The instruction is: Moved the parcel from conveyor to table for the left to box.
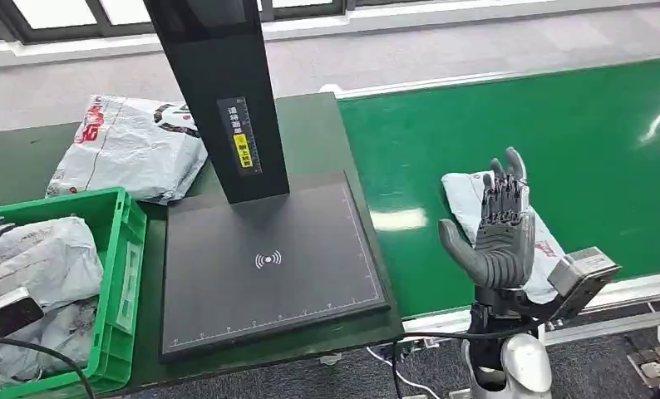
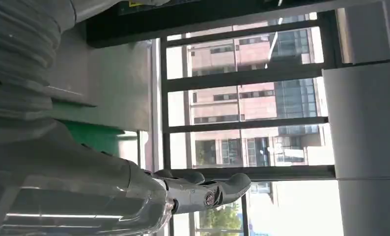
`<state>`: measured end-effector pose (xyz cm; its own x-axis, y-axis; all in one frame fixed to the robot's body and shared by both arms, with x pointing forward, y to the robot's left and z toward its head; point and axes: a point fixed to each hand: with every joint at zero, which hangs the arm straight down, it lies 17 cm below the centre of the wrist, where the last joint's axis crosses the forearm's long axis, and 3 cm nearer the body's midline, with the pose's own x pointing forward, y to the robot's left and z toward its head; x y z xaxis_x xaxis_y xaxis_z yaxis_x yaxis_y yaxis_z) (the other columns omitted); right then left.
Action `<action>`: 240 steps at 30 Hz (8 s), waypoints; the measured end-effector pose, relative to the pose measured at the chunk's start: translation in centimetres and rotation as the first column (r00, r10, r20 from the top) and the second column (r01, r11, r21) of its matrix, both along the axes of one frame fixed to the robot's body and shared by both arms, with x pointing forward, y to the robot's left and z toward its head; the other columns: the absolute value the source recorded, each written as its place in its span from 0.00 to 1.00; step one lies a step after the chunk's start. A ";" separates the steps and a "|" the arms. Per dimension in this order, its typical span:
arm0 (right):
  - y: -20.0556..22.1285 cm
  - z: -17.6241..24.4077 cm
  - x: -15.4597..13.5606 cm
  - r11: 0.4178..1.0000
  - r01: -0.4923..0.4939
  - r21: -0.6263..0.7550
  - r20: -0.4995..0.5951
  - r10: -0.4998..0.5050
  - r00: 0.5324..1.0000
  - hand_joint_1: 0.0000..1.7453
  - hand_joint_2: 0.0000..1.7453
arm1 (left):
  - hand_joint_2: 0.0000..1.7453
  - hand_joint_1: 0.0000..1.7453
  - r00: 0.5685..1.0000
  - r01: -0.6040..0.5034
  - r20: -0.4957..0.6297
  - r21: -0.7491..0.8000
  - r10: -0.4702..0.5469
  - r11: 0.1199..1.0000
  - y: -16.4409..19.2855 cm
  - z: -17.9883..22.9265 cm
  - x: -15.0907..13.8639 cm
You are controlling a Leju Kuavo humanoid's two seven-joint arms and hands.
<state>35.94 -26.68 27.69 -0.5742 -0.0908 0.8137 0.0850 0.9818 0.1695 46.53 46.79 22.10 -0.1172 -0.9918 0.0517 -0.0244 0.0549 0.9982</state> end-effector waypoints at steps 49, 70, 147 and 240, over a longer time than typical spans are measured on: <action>-25.3 -19.5 15.5 0.312 -0.182 -0.932 -0.360 -0.766 0.532 0.00 1.00 | 1.00 0.00 0.866 0.430 0.486 -0.844 -0.118 -0.321 -26.6 1.7 -9.3; -23.1 -33.0 9.6 0.319 -0.676 -0.665 -0.659 -0.677 0.329 0.00 1.00 | 1.00 0.00 0.869 0.417 0.484 -0.827 -0.103 -0.377 -27.5 2.1 -9.3; -4.3 -23.4 4.7 0.855 -0.517 0.035 -0.650 0.413 0.638 1.00 1.00 | 1.00 0.00 0.869 0.440 0.493 -0.809 -0.044 -0.390 -26.1 2.3 -11.1; 25.2 -11.5 12.7 0.611 -0.777 -0.151 -0.552 0.600 0.579 1.00 1.00 | 1.00 0.00 0.858 0.461 0.513 -0.796 -0.031 -0.393 -27.0 3.3 -10.2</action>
<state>48.62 -1.46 16.21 -0.0617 0.0201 0.9979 -0.6719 0.7385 -0.0564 36.34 19.76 25.43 -0.5465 0.4406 0.7122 0.2297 0.8967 -0.3784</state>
